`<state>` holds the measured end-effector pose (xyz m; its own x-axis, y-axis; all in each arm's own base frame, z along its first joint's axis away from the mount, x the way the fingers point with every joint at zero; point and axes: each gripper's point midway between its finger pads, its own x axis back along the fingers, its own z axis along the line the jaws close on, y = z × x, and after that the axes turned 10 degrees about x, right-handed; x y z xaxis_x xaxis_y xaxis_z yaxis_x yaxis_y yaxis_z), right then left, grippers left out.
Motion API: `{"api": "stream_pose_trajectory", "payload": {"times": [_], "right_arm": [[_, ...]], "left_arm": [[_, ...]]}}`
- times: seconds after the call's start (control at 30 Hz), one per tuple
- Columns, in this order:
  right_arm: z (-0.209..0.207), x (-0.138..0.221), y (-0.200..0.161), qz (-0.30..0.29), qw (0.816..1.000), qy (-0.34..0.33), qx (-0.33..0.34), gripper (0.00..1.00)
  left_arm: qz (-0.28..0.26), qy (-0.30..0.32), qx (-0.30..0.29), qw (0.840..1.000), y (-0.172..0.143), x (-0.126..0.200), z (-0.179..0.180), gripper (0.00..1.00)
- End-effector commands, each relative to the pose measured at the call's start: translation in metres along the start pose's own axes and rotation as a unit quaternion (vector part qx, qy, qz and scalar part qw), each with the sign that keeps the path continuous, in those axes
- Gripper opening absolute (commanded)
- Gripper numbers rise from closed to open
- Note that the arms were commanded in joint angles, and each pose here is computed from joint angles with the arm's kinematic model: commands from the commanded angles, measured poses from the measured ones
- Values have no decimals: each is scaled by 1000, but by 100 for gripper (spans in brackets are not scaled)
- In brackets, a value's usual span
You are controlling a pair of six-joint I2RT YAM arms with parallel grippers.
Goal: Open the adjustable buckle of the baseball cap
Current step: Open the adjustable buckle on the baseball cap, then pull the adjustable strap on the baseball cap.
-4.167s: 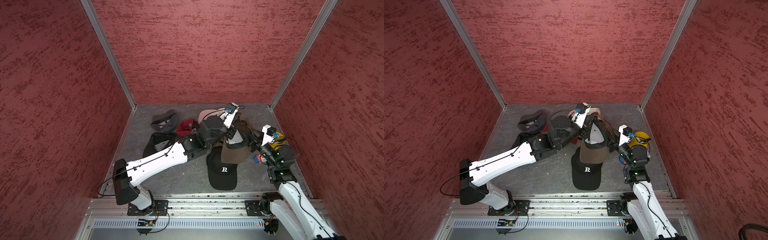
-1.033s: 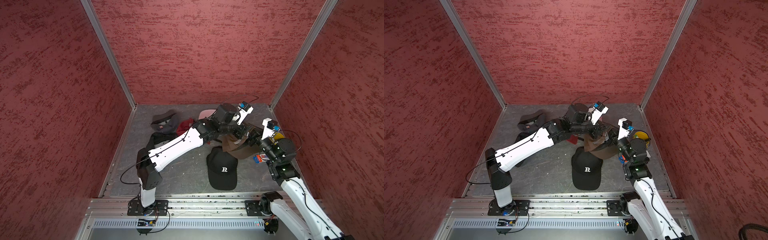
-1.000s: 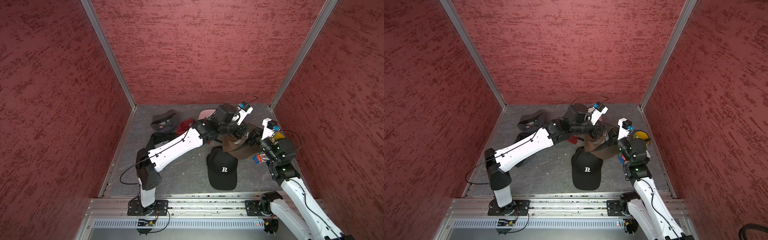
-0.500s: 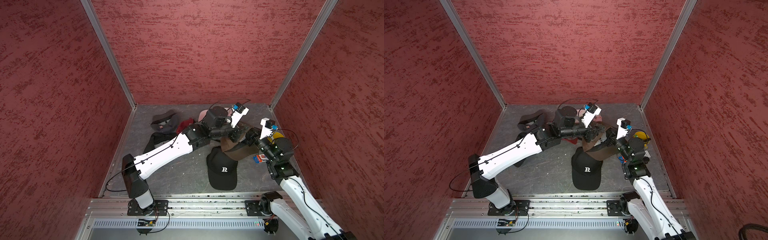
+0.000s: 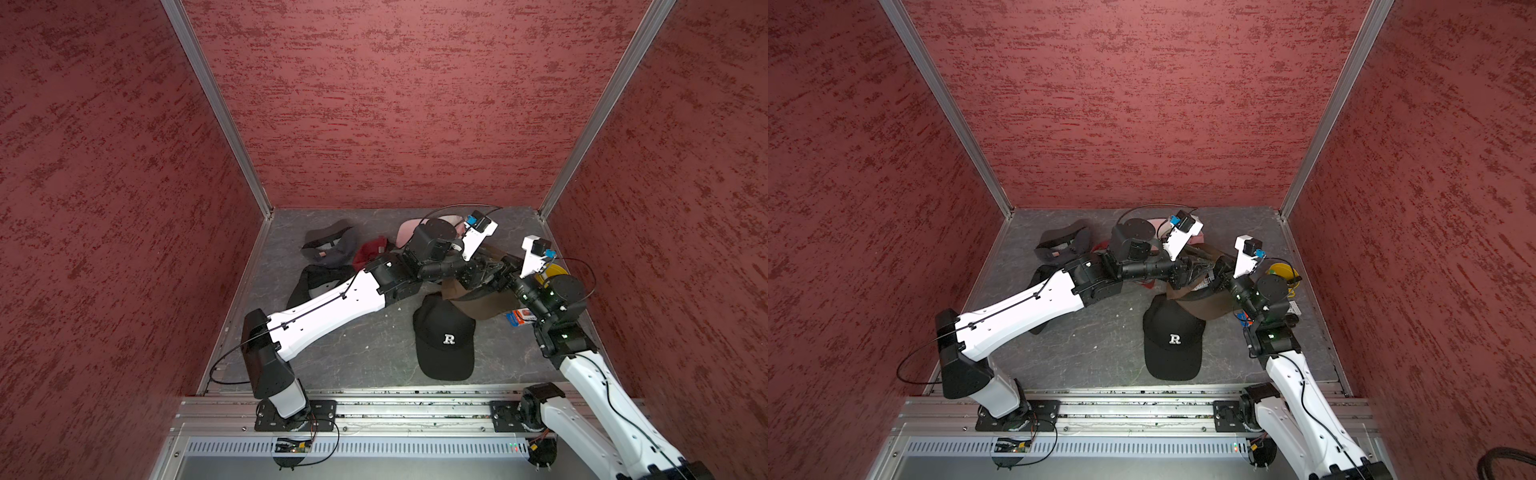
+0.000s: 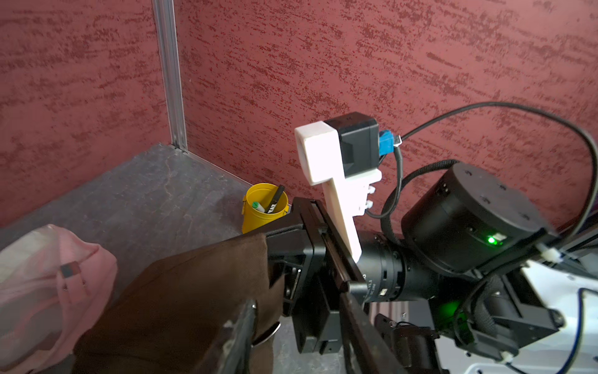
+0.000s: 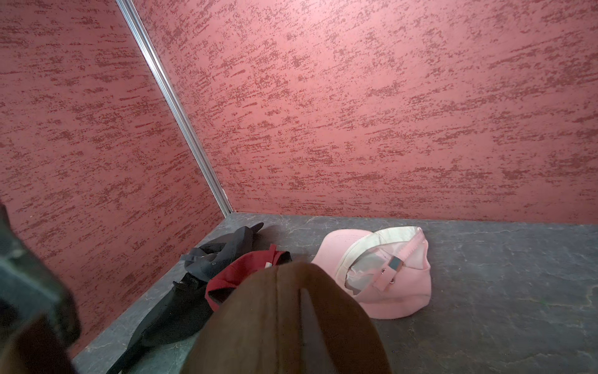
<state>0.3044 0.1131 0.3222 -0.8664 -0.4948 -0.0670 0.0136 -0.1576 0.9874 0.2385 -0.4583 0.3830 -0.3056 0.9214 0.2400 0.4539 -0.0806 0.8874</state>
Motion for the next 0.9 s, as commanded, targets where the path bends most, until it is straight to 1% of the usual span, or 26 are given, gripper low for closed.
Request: {"api": "stream_pose_trajectory", "payload": {"times": [0.0, 0.07, 0.13, 0.27, 0.43, 0.63, 0.87], "right_arm": [[8, 1, 20, -24, 1000, 17, -4, 0], [10, 1, 21, -24, 999, 22, -6, 0], [11, 1, 23, -25, 999, 25, -9, 0], [13, 1, 25, -26, 999, 30, -12, 0], [15, 0, 27, -27, 999, 37, -16, 0], [18, 3, 29, -28, 999, 41, -17, 0], [19, 6, 31, -30, 999, 40, -16, 0]], "left_arm": [[-36, -11, -29, 999, 17, 26, -13, 55], [-36, 2, -31, 999, 13, 35, -7, 55], [-30, 14, -32, 999, 6, 41, -2, 52], [-14, 22, -27, 999, -14, 43, 4, 50], [15, 7, -19, 1000, -39, 24, 8, 50], [29, -1, -11, 1000, -49, 4, 13, 50], [49, -11, 2, 999, -66, -8, 16, 47]]}}
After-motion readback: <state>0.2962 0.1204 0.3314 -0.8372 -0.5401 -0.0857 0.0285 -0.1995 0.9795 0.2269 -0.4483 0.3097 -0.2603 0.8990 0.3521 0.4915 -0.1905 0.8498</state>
